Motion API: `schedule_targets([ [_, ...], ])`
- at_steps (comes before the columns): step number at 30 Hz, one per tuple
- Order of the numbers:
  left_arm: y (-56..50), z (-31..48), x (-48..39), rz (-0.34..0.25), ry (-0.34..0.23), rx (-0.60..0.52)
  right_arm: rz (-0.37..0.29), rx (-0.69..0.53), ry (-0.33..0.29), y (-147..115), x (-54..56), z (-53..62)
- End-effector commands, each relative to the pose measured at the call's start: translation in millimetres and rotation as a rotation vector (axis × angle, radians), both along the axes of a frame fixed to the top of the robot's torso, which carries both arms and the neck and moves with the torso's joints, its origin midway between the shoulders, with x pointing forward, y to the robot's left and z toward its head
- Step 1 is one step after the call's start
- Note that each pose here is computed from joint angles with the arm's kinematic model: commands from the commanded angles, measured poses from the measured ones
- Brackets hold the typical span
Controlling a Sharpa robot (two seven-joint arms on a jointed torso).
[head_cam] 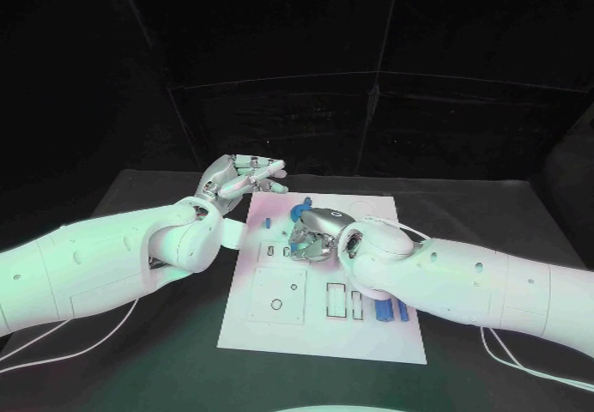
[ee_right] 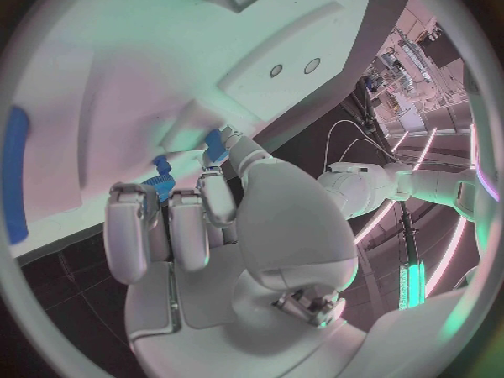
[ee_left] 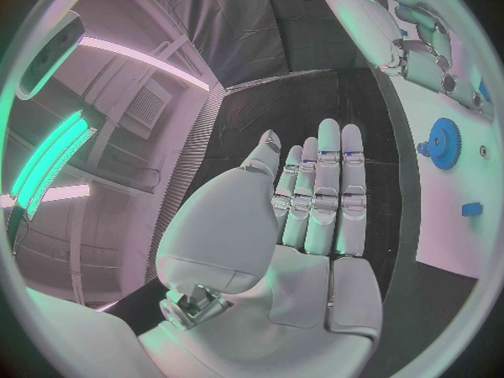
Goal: Assemble the parts on the task board
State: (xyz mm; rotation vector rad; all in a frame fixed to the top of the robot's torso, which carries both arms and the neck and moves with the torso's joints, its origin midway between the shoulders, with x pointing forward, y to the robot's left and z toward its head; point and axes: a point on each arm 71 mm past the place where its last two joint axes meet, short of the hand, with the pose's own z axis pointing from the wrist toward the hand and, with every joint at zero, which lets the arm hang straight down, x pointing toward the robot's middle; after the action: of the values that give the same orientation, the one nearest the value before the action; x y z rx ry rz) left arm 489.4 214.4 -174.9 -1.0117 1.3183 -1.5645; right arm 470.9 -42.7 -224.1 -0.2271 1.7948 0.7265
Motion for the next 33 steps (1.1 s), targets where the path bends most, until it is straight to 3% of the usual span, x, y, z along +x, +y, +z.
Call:
schedule_targets([
  [1,-1.3,1.5,-0.2,-0.014,-0.004,-0.002,0.012,-0.061,0.035,-2.4,-2.6,-8.2],
  [17,-0.8,1.4,-0.2,-0.013,-0.004,-0.002,0.006,-0.072,0.024,-3.6,-3.2,-7.6],
  [33,-0.2,1.1,0.3,-0.013,-0.003,-0.001,-0.032,0.008,-0.042,-3.5,-2.6,0.1],
])
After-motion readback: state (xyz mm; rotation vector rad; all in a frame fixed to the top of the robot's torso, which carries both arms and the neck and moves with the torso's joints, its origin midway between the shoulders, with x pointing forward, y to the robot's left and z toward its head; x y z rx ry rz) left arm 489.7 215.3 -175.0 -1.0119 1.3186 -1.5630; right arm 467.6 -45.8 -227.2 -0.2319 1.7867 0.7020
